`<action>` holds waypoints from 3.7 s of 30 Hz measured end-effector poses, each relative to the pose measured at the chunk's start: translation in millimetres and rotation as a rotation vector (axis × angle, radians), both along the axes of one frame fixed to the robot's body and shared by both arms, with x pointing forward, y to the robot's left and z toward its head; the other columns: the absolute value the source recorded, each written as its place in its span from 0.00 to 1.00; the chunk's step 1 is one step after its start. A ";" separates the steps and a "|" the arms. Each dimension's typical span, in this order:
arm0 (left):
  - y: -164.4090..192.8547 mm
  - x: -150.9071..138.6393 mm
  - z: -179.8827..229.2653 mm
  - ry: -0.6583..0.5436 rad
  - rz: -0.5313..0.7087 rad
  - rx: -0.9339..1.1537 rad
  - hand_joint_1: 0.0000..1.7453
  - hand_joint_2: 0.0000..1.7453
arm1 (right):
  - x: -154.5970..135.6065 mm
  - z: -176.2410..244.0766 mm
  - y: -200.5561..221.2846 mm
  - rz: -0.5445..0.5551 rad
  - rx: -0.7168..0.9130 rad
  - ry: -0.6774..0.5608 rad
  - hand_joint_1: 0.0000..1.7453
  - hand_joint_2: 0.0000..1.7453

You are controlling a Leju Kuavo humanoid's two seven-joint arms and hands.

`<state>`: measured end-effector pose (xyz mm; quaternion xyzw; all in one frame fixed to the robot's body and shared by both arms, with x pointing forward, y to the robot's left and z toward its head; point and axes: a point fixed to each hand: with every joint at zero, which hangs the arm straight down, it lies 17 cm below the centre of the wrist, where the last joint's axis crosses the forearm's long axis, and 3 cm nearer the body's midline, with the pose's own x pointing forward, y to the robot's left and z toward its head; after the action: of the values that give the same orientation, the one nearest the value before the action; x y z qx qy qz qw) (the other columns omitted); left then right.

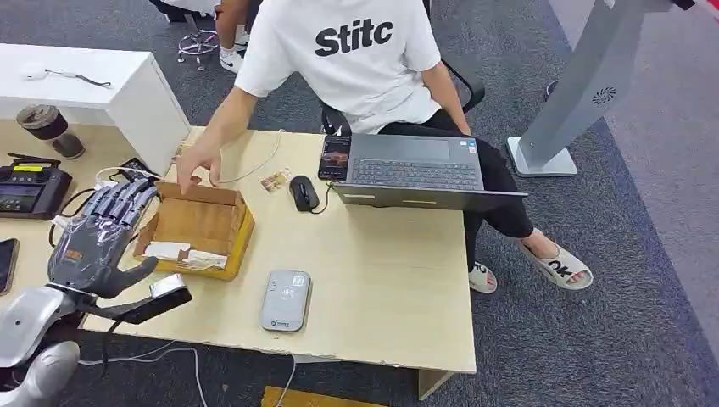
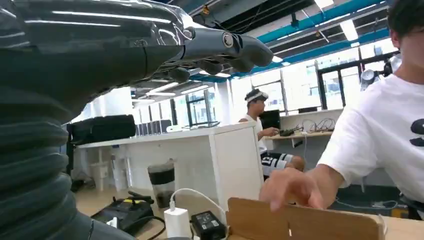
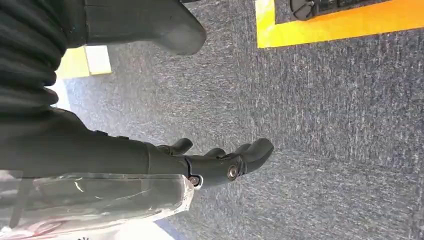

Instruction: Pass the card to the sensor for recognition and then transmit it.

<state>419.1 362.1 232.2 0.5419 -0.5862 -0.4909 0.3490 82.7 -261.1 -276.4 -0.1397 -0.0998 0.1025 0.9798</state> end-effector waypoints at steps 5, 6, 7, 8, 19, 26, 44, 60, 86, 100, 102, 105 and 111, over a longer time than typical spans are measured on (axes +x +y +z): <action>-5.1 9.7 -23.9 0.058 0.008 0.019 0.00 1.00 | -1.3 -0.3 0.1 -0.005 -0.001 0.015 0.00 1.00; -6.1 10.4 -31.4 0.073 0.012 0.024 0.00 1.00 | -1.9 -0.3 0.2 -0.006 -0.002 0.019 0.00 1.00; -7.7 10.9 -38.4 0.086 0.014 0.026 0.00 1.00 | -2.2 -0.4 0.2 -0.006 -0.002 0.021 0.00 1.00; -8.5 11.3 -45.9 0.102 0.016 0.026 0.00 1.00 | -2.5 -0.4 0.1 -0.006 -0.002 0.023 0.00 1.00; -2.0 12.8 -99.9 0.213 0.086 0.033 0.00 1.00 | -3.4 -0.6 2.5 0.011 0.000 0.031 0.00 1.00; -1.6 11.8 -117.5 0.246 0.102 0.024 0.00 1.00 | -3.0 -0.4 4.5 0.021 0.001 0.029 0.00 1.00; 1.0 19.5 -146.0 0.237 0.144 0.011 0.20 1.00 | -0.8 0.0 8.0 0.076 -0.002 0.025 0.00 1.00; -4.7 17.4 -157.9 0.252 0.123 -0.018 0.68 1.00 | -0.3 0.1 9.4 0.092 0.001 0.023 0.00 1.00; -9.8 21.7 -142.2 0.179 0.112 -0.014 1.00 1.00 | 0.2 0.1 10.7 0.108 0.002 0.023 0.00 1.00; 7.4 8.4 -26.5 -0.208 0.102 0.067 1.00 1.00 | 1.0 0.5 8.6 0.109 -0.009 0.017 0.00 1.00; 10.2 2.9 -5.2 -0.280 0.103 0.094 1.00 1.00 | 1.1 0.5 8.7 0.111 -0.010 0.016 0.00 1.00; 20.9 -1.4 20.1 -0.353 0.114 0.142 1.00 1.00 | 2.2 0.7 9.1 0.121 -0.010 0.013 0.00 1.00; 51.9 15.6 55.1 -0.387 0.157 0.203 1.00 1.00 | 4.0 1.0 9.7 0.143 -0.014 0.009 0.00 1.00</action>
<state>434.7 414.0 287.3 0.7023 -0.5458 -0.4056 0.2107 86.8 -251.4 -275.3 -0.1385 -0.1042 0.1734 0.9695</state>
